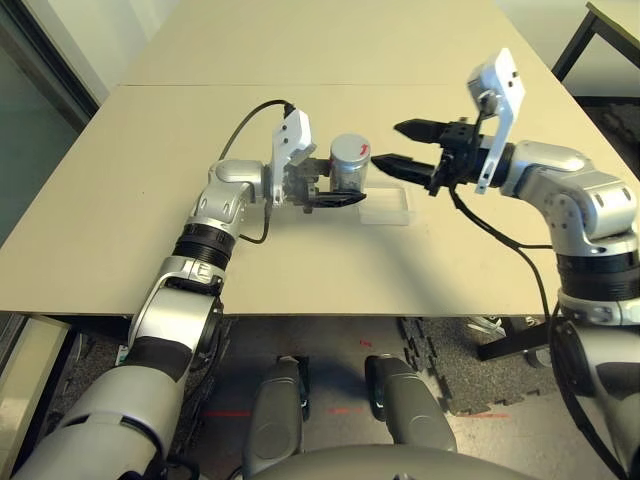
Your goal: Pour the medicine from the bottle into the box.
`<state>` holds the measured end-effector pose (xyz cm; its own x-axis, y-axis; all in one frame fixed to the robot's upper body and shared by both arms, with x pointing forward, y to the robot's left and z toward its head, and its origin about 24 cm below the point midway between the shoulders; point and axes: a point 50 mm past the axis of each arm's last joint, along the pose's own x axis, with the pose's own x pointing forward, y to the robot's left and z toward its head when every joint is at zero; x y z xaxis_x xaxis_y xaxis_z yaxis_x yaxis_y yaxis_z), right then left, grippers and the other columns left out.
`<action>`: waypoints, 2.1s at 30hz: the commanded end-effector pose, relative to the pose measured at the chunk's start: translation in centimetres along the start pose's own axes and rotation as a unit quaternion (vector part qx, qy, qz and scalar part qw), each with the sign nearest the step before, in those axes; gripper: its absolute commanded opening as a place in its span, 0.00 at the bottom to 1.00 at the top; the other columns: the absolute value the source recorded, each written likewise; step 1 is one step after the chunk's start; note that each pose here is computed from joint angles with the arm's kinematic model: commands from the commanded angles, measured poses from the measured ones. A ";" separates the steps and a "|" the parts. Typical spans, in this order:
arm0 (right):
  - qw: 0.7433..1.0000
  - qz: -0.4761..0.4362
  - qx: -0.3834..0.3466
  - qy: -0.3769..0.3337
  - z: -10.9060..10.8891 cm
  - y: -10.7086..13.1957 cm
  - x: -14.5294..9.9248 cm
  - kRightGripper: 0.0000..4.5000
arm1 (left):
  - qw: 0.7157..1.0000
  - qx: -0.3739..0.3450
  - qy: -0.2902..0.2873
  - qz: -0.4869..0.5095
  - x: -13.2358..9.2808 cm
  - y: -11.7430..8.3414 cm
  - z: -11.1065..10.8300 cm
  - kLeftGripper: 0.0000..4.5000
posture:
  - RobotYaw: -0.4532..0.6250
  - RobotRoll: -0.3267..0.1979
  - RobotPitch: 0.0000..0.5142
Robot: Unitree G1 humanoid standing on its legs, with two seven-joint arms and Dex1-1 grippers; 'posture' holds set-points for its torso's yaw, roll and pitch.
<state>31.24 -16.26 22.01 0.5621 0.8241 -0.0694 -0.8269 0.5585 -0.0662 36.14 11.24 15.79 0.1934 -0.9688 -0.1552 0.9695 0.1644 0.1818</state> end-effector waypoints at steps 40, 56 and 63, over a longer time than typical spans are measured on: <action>0.999 0.028 -0.030 -0.007 0.0 1.5 5.9 1.00 | 1.000 0.004 -0.013 -0.012 1.5 0.0 0.1 0.56 | 0.22 0.62 0.25; 1.000 -0.018 -0.024 0.003 -0.7 0.3 3.0 1.00 | 1.000 0.001 -0.011 -0.008 1.2 0.1 0.0 0.56 | 0.22 0.62 0.25; 0.999 -0.039 -0.022 -0.001 -0.4 -0.1 1.7 1.00 | 1.000 0.001 -0.010 -0.009 1.2 0.1 0.0 0.56 | 0.21 0.62 0.25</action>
<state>31.86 -12.69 21.35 0.5251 0.8484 -0.0663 -0.8480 0.5152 -0.1244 36.46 9.85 14.97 0.1870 -0.9727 -0.1373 0.9745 0.1660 0.1513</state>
